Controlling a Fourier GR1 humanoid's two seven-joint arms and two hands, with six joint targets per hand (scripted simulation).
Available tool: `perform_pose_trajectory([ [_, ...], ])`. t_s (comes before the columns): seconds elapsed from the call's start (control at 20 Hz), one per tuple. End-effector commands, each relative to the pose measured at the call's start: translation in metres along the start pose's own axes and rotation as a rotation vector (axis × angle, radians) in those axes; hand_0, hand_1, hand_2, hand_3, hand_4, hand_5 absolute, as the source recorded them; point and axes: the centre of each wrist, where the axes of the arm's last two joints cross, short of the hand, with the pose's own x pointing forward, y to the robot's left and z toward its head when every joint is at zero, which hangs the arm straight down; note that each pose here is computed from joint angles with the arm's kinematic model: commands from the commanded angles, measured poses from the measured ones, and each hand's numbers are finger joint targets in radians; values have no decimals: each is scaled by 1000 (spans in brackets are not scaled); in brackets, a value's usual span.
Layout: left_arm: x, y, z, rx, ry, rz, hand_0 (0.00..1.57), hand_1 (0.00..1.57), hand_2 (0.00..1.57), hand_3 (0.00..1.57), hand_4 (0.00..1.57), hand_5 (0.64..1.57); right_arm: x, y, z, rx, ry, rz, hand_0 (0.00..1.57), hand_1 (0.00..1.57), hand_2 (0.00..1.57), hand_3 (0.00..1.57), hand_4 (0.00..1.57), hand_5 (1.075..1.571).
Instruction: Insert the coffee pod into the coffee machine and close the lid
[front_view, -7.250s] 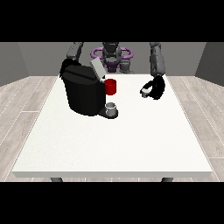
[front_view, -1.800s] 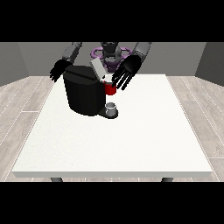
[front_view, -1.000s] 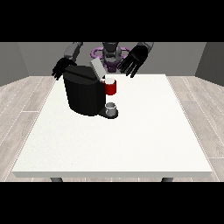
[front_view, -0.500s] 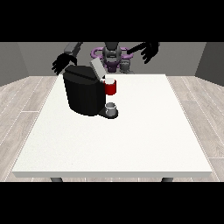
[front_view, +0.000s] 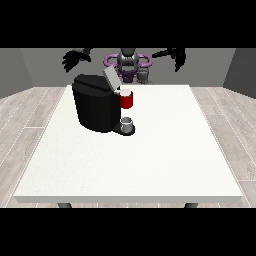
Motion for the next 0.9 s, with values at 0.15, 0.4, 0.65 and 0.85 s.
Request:
perform_pose_trajectory([
  [0.15, -41, -8, 30, 44, 40, 125, 0, 0, 0, 0, 0, 1571, 65, 25, -21, 137, -119, 18, 0, 0, 0, 0, 0, 1571],
  [0.4, -36, -18, 33, -18, 31, 196, 0, 0, 0, 0, 27, 1571, 68, 13, -28, 164, -148, 21, 0, 0, 0, 0, 0, 1571],
  [0.65, -28, -31, 40, -22, -23, 198, 0, 0, 0, 0, 204, 1571, 77, 35, -31, 256, -168, 74, 0, 0, 0, 0, 0, 1571],
  [0.85, -12, -14, 44, 16, -62, 180, 0, 0, 0, 0, 0, 1571, 88, 45, -38, 305, -228, 88, 0, 0, 0, 0, 215, 1571],
])
